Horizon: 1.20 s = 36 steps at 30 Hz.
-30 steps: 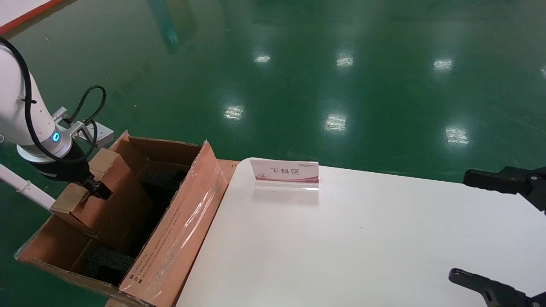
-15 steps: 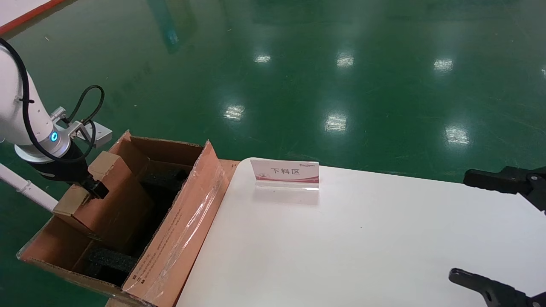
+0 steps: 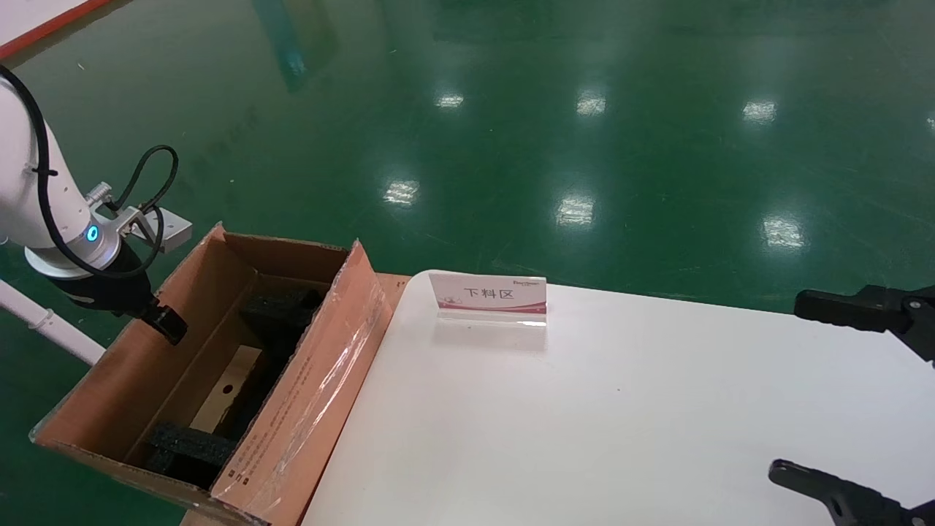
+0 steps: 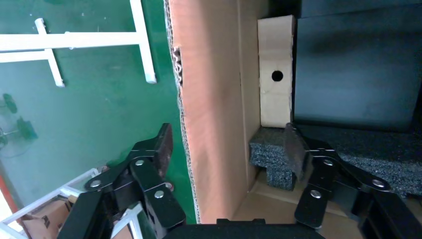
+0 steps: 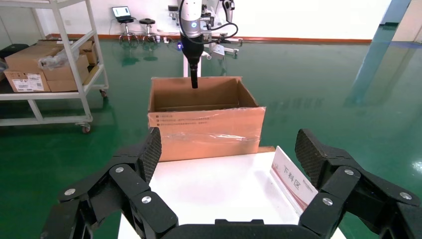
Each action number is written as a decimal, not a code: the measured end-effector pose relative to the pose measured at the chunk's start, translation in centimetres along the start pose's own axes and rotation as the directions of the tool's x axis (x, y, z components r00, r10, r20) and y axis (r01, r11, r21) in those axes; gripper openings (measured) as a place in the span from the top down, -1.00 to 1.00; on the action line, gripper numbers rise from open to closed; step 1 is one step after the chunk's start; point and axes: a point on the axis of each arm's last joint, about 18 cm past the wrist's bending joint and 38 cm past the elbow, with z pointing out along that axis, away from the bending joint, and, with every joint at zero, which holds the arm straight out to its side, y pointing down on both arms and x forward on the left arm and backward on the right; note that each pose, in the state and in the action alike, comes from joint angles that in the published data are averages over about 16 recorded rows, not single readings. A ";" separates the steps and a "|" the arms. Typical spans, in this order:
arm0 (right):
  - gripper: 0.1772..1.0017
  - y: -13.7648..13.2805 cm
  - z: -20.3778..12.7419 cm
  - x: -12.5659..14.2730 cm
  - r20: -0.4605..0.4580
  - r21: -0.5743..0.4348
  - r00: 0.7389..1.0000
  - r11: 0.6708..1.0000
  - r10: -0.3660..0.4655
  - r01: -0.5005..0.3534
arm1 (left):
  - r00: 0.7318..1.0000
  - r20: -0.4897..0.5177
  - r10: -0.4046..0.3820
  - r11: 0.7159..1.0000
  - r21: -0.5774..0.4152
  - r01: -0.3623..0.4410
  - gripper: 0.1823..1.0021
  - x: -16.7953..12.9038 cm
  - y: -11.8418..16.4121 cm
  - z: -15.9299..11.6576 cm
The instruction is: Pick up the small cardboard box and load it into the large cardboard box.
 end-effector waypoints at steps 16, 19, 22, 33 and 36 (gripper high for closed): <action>-1.00 0.0 0.0 0.0 0.000 0.000 1.000 1.000 0.000 0.000 | 0.985 -0.149 0.087 0.971 0.232 -0.050 -0.89 1.8 -1.9 -4.1; -1.00 0.0 0.0 0.0 0.000 0.000 1.000 1.000 0.000 0.000 | 0.974 -0.196 0.117 0.952 0.303 -0.053 -0.95 2.5 -2.0 -5.4; -1.00 0.0 0.0 0.0 0.000 0.000 1.000 1.000 0.000 0.000 | 0.959 -0.241 0.149 0.929 0.366 -0.052 -0.97 3.3 -2.0 -6.6; -1.00 0.0 0.0 0.0 0.000 0.000 1.000 1.000 0.000 0.000 | 0.905 -0.348 0.244 0.869 0.493 -0.044 -1.00 5.7 -1.6 -9.3; -1.00 0.0 0.0 0.0 -0.001 0.000 1.000 1.000 0.000 0.000 | 0.892 -0.363 0.270 0.859 0.510 -0.052 -1.00 6.3 -1.6 -9.6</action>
